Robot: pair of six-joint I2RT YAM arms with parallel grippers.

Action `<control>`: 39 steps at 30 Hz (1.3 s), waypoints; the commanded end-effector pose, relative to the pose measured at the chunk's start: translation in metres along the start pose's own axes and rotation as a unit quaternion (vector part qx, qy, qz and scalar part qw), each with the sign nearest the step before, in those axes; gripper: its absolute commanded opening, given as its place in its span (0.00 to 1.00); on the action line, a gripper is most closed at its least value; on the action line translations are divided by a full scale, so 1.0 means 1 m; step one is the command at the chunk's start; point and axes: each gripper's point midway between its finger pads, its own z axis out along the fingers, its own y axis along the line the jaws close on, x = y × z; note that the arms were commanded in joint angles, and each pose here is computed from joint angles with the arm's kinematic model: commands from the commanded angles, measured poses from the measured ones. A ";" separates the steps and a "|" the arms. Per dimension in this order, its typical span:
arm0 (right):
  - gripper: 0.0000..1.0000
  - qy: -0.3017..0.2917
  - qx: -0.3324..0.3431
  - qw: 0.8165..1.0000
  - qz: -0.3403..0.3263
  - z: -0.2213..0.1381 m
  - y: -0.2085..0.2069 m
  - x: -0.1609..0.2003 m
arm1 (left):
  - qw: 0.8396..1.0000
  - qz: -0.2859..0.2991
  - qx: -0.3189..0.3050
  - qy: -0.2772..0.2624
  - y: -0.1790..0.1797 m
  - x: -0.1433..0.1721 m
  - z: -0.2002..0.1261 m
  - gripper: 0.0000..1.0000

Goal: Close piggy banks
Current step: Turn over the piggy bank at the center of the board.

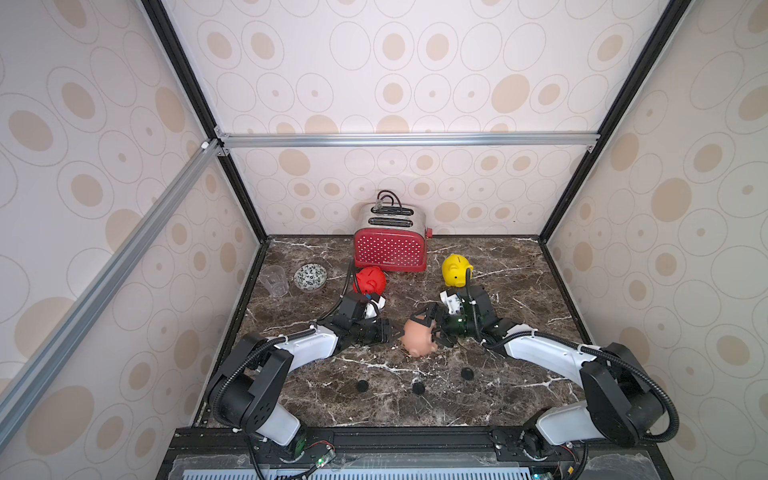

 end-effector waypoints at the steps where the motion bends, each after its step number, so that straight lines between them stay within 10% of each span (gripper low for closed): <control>1: 1.00 0.029 -0.054 0.997 -0.036 -0.008 0.045 0.014 | 0.999 -0.009 -0.032 0.024 0.018 0.012 0.012 0.56; 29: 1.00 0.059 0.131 0.986 -0.088 -0.017 0.017 0.004 | 0.999 -0.009 -0.040 0.029 0.025 0.018 0.014 0.58; 39: 1.00 -0.006 0.240 0.940 -0.243 -0.044 0.018 -0.047 | 0.999 0.001 -0.034 0.020 0.014 0.031 -0.014 0.58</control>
